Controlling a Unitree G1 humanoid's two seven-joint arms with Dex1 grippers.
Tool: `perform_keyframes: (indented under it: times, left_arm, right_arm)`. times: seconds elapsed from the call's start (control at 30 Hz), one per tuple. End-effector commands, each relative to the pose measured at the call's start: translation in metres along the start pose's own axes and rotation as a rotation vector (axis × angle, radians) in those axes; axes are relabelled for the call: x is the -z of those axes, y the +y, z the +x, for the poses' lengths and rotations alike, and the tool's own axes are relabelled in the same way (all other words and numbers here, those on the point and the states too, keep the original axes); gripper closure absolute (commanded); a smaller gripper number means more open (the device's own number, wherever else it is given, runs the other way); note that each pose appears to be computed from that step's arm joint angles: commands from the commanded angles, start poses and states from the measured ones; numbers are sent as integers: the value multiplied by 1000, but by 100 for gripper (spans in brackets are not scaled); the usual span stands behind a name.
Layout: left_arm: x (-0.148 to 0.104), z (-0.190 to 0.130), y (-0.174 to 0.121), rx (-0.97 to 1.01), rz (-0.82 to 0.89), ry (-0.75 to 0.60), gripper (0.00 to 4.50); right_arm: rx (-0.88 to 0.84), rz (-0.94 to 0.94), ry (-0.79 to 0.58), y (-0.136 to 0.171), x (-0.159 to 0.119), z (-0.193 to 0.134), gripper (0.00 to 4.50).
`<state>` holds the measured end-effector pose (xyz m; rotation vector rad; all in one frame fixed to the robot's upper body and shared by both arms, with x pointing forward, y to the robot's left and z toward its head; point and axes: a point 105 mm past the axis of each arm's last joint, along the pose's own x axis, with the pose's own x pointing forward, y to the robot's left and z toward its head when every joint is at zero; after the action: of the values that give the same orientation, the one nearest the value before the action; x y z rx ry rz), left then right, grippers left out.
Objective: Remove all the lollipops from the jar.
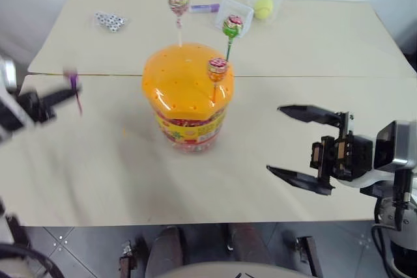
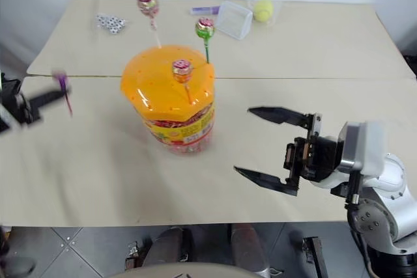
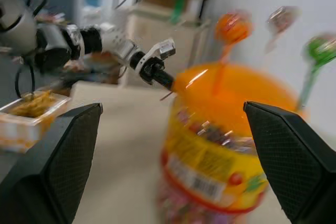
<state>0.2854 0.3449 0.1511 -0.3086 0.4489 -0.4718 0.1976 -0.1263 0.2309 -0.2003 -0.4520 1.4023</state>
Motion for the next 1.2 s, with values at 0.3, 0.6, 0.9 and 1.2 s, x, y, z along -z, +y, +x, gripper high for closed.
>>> perform_keyframes:
  times: [0.3,0.6,0.9,1.2]
  left_arm:
    - [60,-37,-5,-123,70,119,373]
    - [4,-57,-20,76,401,-129,128]
    - [-74,-43,-124,535,459,-509,128]
    - [-91,4,-147,587,459,-599,3]
  right_arm:
    - [-59,34,111,0,25,-19,0]
    - [112,56,52,-17,18,-26,0]
    - [352,136,-191,-58,-9,-11,0]
    - [348,62,-273,-48,-24,-5,0]
